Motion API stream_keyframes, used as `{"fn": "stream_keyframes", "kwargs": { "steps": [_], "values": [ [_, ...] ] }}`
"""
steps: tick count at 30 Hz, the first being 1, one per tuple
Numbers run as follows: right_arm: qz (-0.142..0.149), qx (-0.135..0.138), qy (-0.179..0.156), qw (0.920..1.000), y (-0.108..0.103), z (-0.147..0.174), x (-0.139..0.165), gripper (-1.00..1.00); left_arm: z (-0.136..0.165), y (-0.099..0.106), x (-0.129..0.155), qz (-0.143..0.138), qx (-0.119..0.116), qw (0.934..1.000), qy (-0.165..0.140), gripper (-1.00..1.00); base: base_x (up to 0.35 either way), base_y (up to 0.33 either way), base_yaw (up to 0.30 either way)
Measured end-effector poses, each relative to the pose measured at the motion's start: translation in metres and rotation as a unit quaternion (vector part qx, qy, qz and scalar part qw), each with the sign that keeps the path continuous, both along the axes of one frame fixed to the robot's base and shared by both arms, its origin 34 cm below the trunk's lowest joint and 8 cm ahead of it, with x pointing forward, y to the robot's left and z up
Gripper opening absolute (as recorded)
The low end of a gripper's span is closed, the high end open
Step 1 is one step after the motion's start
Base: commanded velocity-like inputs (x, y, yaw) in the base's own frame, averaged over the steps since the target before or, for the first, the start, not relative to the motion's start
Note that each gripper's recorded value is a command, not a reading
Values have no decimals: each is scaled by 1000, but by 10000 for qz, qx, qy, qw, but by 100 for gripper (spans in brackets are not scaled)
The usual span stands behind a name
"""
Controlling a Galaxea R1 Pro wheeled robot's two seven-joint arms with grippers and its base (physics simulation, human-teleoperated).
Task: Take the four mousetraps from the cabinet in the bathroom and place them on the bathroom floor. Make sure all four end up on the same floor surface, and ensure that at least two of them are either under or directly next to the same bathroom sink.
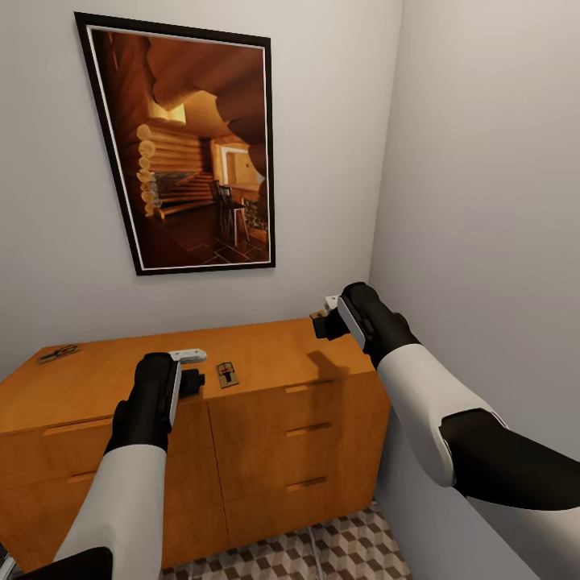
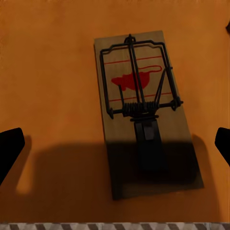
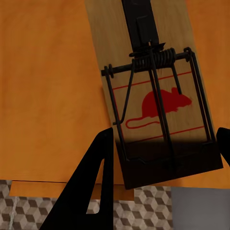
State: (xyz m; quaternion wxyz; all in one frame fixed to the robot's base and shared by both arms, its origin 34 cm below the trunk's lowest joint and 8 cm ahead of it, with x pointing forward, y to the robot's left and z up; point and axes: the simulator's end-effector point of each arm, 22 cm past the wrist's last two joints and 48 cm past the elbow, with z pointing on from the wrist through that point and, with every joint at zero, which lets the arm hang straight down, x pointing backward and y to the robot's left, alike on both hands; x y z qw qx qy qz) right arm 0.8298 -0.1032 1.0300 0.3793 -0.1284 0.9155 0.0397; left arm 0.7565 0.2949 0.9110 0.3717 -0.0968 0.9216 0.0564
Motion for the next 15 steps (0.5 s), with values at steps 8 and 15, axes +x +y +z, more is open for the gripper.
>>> {"fn": "stream_keyframes", "kwargs": {
  "steps": [8,15],
  "values": [
    [2,6,1,10000,0,0,0,-100,4,1,1,11,-1,10000,-34,100,0,0,0],
    [-3,1,0,10000,0,0,0,-100,5,2,1,25,4,10000,-31,100,0,0,0]
  ]
}}
